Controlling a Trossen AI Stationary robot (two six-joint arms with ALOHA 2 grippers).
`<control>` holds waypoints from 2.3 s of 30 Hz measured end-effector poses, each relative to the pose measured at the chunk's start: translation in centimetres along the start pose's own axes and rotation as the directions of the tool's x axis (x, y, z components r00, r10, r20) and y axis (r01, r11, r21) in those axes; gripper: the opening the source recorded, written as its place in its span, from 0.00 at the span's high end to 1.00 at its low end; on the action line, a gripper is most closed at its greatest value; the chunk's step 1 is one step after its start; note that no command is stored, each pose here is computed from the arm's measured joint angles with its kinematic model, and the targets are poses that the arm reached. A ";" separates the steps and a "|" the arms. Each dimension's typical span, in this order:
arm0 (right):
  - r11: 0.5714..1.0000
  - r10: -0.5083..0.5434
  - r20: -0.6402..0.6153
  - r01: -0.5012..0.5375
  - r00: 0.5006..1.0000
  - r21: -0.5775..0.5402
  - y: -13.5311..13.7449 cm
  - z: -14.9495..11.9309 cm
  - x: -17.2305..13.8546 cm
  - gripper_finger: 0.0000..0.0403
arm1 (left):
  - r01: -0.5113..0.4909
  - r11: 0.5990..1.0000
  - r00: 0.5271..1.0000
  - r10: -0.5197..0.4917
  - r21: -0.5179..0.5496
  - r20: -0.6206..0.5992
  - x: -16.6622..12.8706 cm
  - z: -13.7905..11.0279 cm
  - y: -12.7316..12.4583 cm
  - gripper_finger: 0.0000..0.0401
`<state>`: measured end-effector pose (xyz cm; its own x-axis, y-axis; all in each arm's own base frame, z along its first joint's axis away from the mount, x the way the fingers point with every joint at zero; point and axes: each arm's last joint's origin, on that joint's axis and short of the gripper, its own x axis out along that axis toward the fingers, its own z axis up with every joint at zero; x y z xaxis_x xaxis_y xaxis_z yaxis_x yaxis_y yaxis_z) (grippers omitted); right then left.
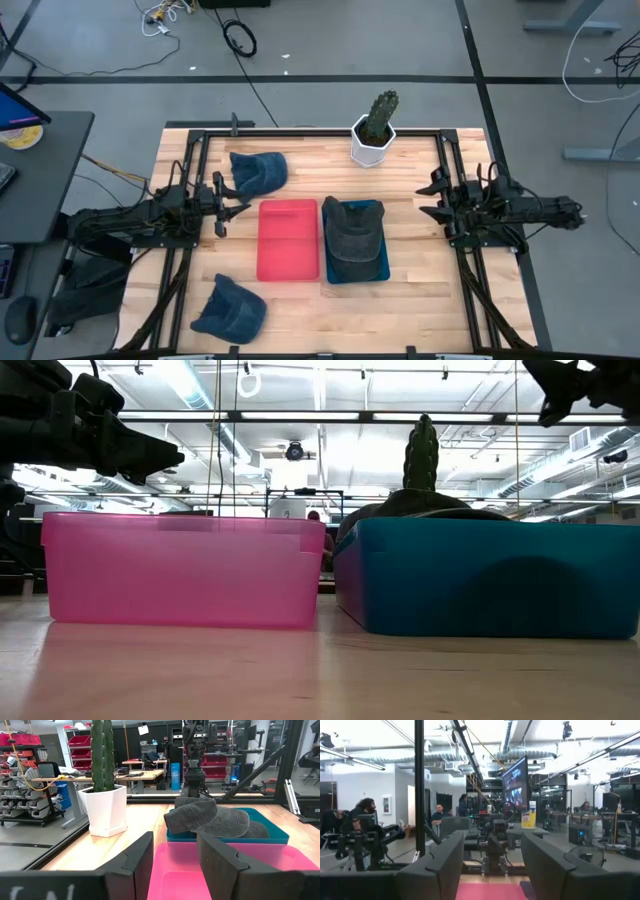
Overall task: Pick & Place hat
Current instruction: Put the bottom blue cap into the red bin
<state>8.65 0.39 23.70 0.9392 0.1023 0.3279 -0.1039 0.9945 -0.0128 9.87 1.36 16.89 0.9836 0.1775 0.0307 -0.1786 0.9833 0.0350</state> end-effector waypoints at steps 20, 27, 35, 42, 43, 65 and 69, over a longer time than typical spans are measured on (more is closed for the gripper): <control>0.998 -0.053 -0.071 0.050 0.996 -0.038 -0.1 -1.9 -0.8 0.50 | 0.000 1.000 1.000 0.000 0.000 0.000 0.0 0.0 0.0 0.61; 0.995 -0.053 -0.056 0.049 0.997 -0.082 -0.1 -3.9 -0.8 0.50 | 0.000 1.000 1.000 0.000 0.000 0.000 0.0 0.0 0.0 0.61; 0.984 -0.157 -0.149 0.142 0.976 -0.108 -0.5 -5.1 -0.9 0.50 | 0.000 1.000 1.000 0.000 0.000 0.000 0.0 0.0 0.0 0.61; 0.978 -0.186 -0.212 0.159 0.959 -0.138 -0.5 -5.7 -1.1 0.50 | 0.000 1.000 1.000 0.000 0.000 0.000 0.0 0.0 0.0 0.61; 0.977 -0.186 -0.223 0.156 0.957 -0.148 -0.5 -5.8 -1.1 0.50 | 0.000 1.000 1.000 0.000 0.000 0.000 0.0 0.0 0.0 0.61; 0.955 -0.185 -0.291 0.101 0.939 -0.279 -0.5 -6.5 -1.2 0.50 | 0.001 0.978 1.000 0.000 -0.210 0.001 0.0 0.0 0.0 0.61; 0.955 -0.185 -0.291 0.101 0.939 -0.279 -0.5 -6.5 -1.2 0.50 | 0.000 0.979 1.000 0.000 -0.204 0.001 0.0 0.0 0.0 0.61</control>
<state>9.69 -0.12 17.16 0.9961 -0.0812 0.0355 0.0874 0.9662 -0.2425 9.87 1.36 16.89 0.9837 0.1771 0.0313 -0.1694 0.9708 -0.1699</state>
